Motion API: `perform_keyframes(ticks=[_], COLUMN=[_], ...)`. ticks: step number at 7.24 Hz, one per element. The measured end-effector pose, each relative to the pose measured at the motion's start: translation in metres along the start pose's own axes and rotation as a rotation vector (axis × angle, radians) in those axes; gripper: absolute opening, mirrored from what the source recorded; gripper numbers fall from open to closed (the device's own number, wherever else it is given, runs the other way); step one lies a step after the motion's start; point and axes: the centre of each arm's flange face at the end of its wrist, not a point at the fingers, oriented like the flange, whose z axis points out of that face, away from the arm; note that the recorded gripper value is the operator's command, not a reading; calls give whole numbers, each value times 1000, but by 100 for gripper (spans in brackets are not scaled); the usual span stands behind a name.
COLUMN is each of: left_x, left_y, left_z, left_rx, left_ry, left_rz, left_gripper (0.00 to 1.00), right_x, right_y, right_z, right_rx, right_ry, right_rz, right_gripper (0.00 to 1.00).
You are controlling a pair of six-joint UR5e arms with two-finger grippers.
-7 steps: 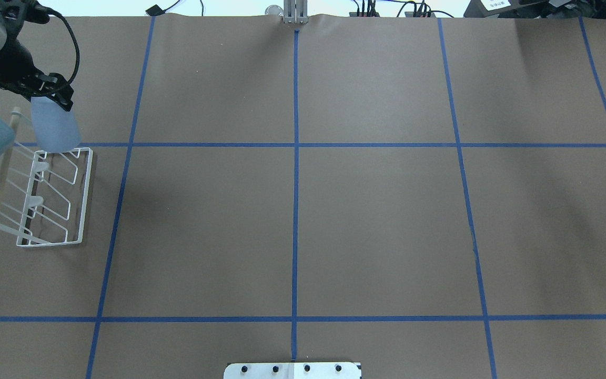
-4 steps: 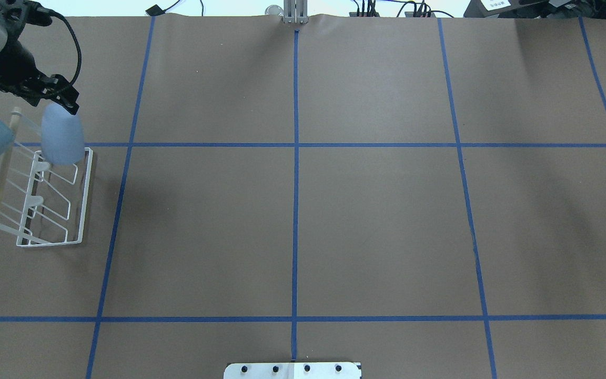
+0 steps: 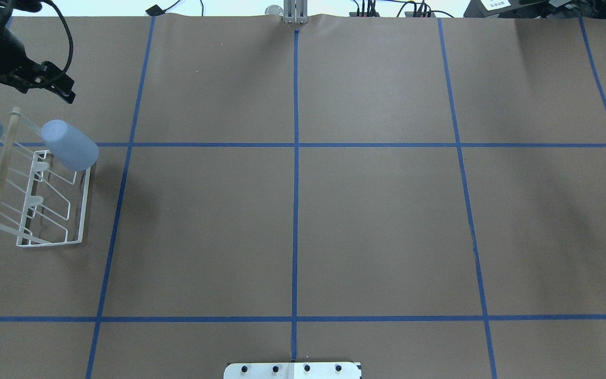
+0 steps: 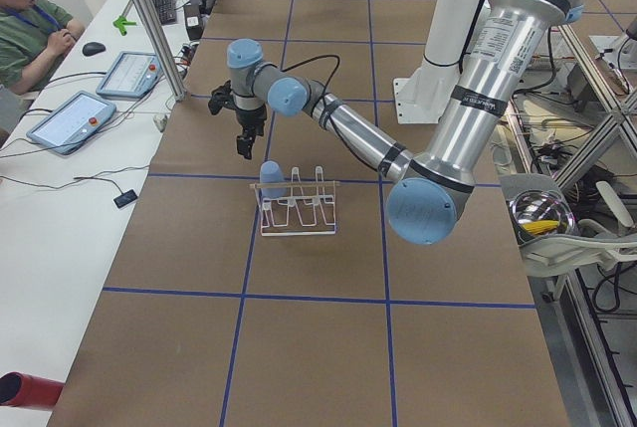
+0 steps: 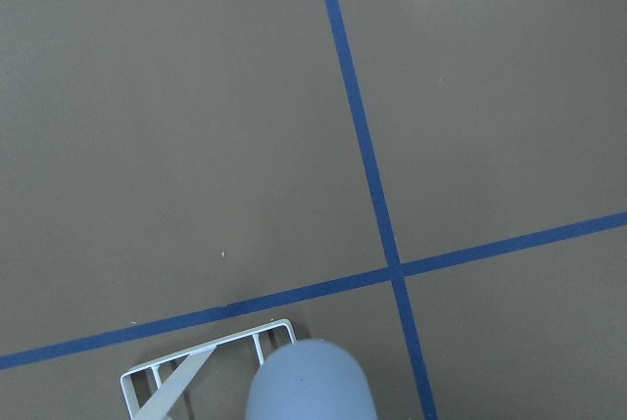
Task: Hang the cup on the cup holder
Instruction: 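Open the left gripper and lift it away from the hung cup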
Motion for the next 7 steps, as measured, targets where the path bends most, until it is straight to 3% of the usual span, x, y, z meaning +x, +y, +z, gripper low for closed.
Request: perform_keyframes(ticks=[3,7], left_x=[-91,-245], left_y=[4,86], left_z=[-67,-57], left_rx=[10,-24], left_ry=[-75,-127], left_rz=[81,-13], left_gripper=[99,99], right_x=[21,83], right_y=[12,65], right_z=[16,35], right_rx=[-7,-4], right_ry=[52,82], right_rz=[-12,58], right_gripper=[100,100])
